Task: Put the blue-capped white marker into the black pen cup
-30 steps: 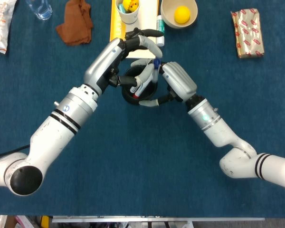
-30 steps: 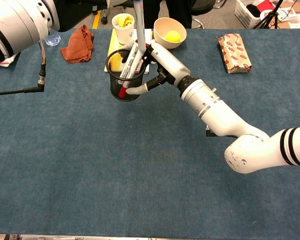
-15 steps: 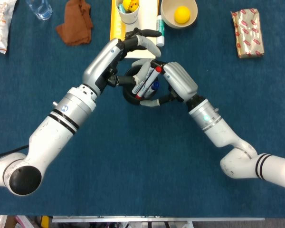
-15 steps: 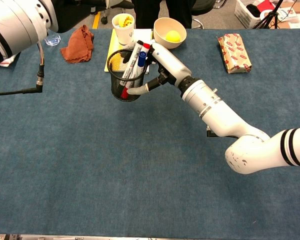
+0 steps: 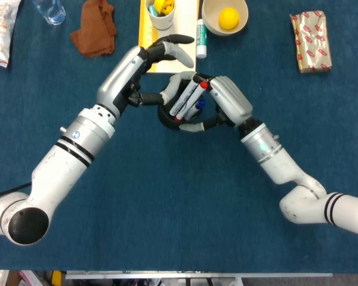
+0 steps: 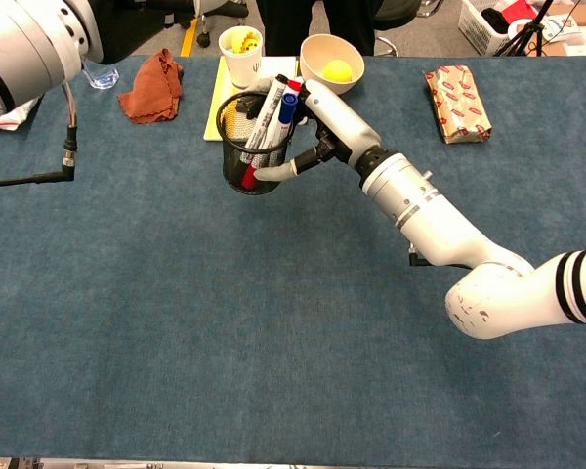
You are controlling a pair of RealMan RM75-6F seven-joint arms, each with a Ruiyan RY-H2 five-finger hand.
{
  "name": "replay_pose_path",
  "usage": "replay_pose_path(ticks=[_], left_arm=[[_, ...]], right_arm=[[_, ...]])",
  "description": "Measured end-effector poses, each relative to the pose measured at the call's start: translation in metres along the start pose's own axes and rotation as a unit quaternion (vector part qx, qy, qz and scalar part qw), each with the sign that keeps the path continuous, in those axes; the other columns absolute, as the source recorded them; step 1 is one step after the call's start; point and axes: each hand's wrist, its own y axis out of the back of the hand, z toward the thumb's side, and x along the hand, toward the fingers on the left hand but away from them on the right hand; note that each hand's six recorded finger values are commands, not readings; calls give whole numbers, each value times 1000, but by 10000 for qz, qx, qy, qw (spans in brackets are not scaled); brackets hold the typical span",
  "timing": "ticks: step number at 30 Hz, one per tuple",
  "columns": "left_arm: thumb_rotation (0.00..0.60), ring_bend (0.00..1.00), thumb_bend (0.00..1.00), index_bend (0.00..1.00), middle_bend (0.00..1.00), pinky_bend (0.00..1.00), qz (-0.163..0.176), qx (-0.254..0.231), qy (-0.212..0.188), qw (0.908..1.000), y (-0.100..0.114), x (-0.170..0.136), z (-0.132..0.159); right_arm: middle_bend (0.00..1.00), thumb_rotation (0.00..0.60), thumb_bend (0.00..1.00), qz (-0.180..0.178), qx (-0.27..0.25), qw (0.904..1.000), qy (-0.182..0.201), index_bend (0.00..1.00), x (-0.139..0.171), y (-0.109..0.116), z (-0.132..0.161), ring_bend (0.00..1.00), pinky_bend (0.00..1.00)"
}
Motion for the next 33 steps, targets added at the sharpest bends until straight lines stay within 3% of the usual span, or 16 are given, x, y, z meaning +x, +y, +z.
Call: replay_pose_path(ticks=[21,33], left_arm=[[600,68,496,411,172,170,584,649,84,9961,36,-18,-11],[600,68,496,412,172,170,1071,1201,141,9869,63,-29,-16]], right_arm=[[563,600,0,-142,274,9995,-59,432,24,29,-5,509,451],[563,600,0,0,261,9989,-387,432,43,24,-26,509,451]])
